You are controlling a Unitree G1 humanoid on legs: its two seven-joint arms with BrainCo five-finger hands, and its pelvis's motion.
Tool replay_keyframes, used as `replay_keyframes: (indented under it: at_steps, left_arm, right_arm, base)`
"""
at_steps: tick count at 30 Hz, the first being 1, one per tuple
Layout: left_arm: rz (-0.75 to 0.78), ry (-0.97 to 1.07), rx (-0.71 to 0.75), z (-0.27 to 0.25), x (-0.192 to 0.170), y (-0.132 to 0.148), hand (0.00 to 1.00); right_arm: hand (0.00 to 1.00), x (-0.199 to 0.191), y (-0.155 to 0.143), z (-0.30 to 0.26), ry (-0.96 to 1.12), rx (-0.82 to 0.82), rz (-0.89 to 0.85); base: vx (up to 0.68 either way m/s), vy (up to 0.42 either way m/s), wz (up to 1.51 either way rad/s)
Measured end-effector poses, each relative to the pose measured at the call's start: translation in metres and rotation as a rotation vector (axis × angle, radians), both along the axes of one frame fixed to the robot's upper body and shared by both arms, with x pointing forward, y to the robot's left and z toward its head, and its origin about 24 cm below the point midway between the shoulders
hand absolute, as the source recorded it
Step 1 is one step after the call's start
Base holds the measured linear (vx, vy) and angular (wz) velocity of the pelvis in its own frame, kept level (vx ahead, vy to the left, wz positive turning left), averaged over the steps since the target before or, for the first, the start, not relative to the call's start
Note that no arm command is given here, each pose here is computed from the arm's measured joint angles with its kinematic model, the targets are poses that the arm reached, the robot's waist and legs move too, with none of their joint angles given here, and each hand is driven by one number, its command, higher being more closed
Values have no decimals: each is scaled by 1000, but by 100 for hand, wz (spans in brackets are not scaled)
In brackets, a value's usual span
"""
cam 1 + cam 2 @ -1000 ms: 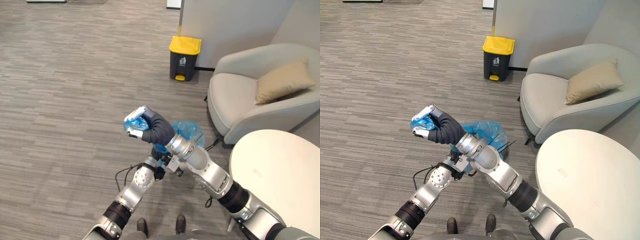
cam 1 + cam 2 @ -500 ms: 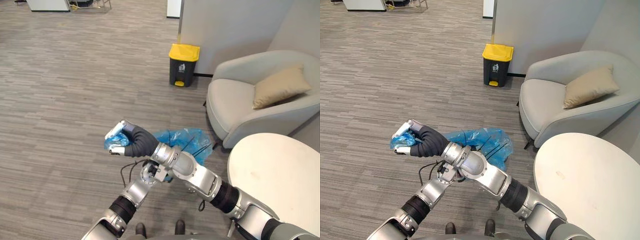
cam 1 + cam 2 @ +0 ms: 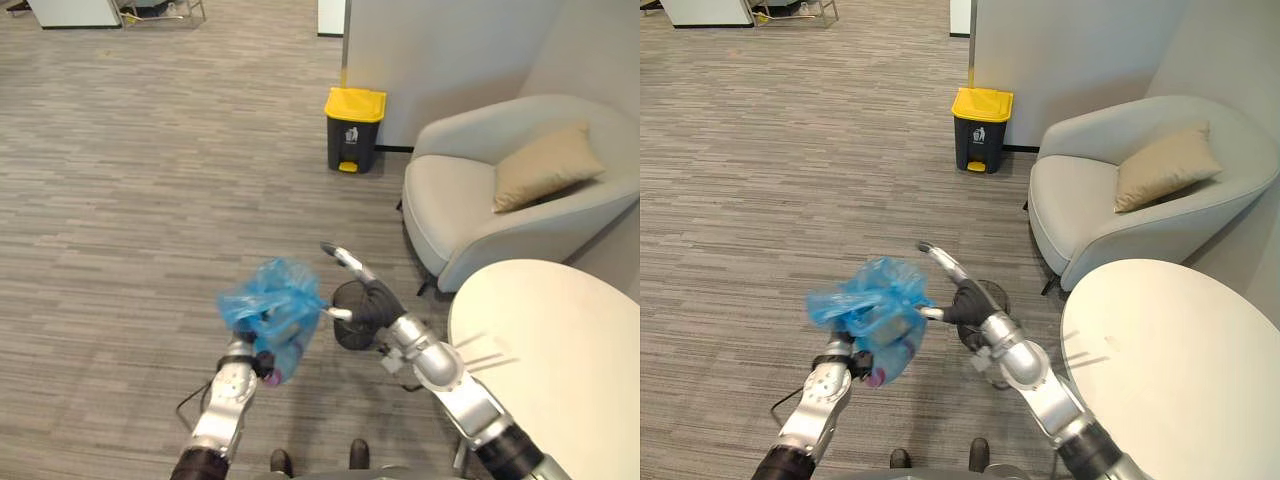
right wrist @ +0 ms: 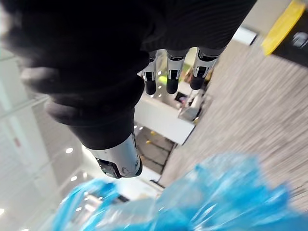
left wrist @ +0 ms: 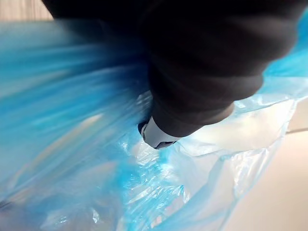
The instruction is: Gather rubbish on tea table into small bin, then transfer packed bag to large trash can.
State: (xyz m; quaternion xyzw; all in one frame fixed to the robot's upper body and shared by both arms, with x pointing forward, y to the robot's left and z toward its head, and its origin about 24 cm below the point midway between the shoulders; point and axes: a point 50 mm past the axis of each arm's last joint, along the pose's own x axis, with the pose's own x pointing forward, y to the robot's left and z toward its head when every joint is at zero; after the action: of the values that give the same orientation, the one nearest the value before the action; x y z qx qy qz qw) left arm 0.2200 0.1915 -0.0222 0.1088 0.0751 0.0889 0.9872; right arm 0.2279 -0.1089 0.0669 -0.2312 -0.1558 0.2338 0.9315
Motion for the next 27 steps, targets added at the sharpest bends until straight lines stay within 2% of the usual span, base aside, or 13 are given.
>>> replay_keyframes:
  at_steps: [3,6,7,12,20,27]
  left_arm:
    - [45,73,19,-13,-16,20,100]
    - [81,185,30,-33,-37,39,100]
    - [100,237,27,-42,-48,45,100]
    - [129,380,6,-64,-85,57,100]
    - [93,389,-20,-66,-83,53,100]
    - [76,414,-34,-69,-90,50,100]
  right_arm:
    - [0,-12,-27,-24,79,-101,-68]
    - [0,-27,-64,-67,276,-176,-188]
    - [0,-38,-86,-90,401,-193,-269]
    - [0,-70,-132,-135,662,-143,-544]
    - [0,-82,-138,-147,704,-67,-705]
    - [0,-71,-126,-148,691,-29,-720]
  base:
    - [5,6,1]
    - [13,27,14]
    - [5,41,26]
    - [8,50,32]
    - [3,87,79]
    - [110,117,33]
